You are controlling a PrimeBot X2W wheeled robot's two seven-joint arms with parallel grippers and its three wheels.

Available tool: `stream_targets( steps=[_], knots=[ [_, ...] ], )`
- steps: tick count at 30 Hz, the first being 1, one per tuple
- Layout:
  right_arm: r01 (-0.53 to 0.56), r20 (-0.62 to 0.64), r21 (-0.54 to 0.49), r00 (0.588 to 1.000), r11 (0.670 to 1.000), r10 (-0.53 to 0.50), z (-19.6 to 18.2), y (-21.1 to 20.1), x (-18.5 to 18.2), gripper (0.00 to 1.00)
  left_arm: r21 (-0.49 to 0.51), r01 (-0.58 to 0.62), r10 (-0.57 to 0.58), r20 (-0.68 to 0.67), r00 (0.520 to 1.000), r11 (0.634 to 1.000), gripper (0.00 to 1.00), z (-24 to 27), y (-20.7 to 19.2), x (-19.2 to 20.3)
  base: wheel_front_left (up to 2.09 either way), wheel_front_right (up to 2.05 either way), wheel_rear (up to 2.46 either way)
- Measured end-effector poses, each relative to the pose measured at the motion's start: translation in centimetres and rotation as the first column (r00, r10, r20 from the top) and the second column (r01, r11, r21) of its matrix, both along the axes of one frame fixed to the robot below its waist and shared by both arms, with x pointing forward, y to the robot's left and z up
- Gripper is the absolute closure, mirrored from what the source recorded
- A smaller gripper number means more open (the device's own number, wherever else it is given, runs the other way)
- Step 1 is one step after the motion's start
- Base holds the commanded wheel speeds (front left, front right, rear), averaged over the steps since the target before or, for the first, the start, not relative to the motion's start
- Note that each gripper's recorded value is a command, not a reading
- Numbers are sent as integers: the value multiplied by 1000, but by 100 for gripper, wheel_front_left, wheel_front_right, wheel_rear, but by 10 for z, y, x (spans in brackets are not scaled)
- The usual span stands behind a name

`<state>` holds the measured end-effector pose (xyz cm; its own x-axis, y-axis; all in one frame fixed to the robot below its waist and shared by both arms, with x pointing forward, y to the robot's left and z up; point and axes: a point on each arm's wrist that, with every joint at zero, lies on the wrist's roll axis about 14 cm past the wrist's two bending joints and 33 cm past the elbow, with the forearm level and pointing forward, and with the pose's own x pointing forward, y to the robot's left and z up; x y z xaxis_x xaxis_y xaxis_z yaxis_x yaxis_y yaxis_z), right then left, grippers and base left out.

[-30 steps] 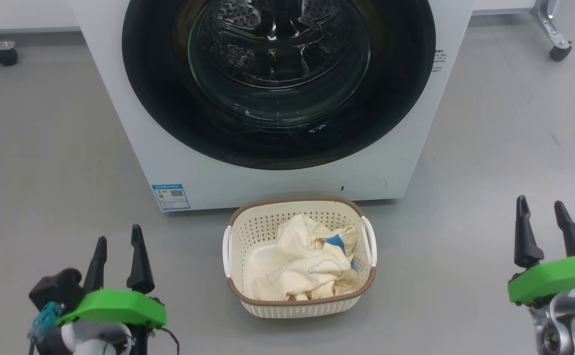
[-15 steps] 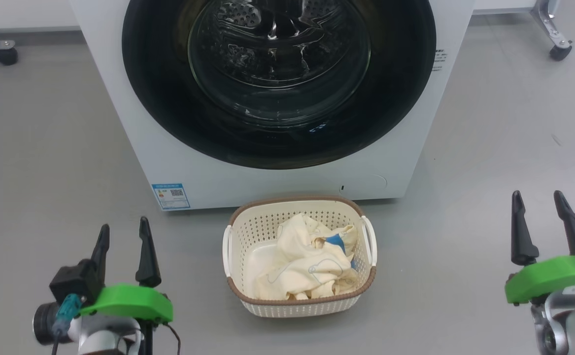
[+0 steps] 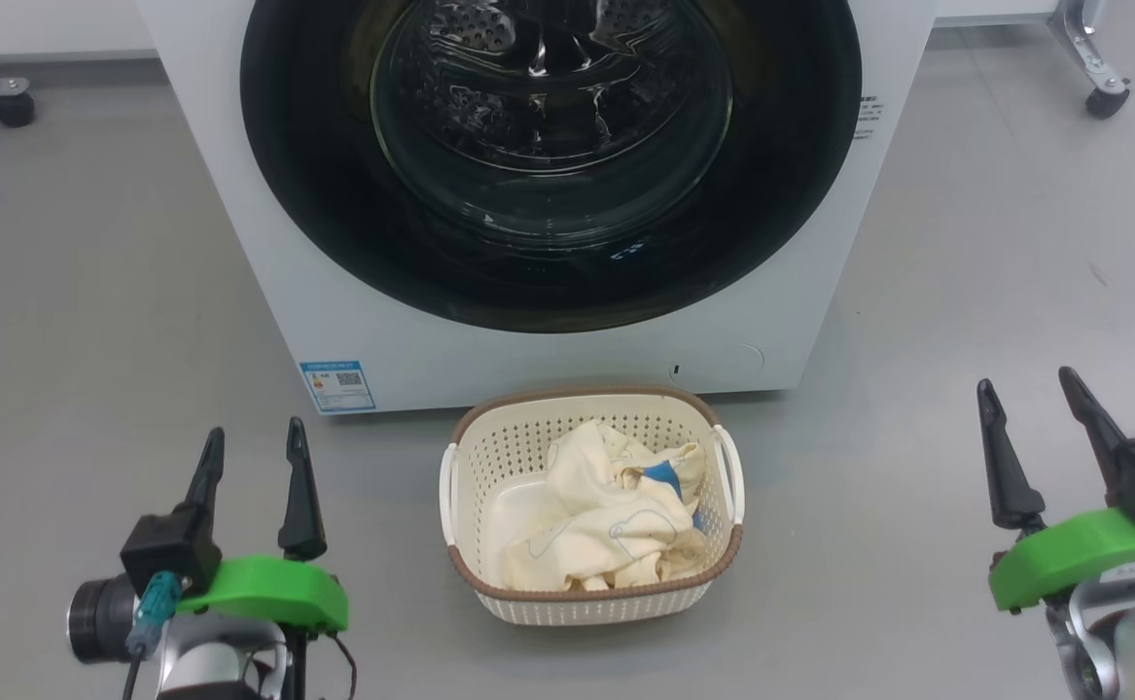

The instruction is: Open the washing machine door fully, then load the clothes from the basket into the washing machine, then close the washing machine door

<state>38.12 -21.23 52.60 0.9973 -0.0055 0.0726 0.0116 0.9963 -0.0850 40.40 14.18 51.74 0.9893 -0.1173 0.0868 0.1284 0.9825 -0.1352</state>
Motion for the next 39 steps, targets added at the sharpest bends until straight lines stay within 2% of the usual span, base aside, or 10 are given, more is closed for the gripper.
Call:
stream_targets(
  steps=[25, 39],
  knots=[
    [11, -7, 10, 1000, 1000, -11, -3, -2, 0, 0, -3, 6, -6, -10, 1000, 1000, 0, -2, -2, 4, 3, 3, -6],
    [13, -14, 18, 1000, 1000, -12, -6, -1, 1, 0, 7, 13, -13, -16, 1000, 1000, 0, -6, -2, 6, 87, 87, -173]
  ],
)
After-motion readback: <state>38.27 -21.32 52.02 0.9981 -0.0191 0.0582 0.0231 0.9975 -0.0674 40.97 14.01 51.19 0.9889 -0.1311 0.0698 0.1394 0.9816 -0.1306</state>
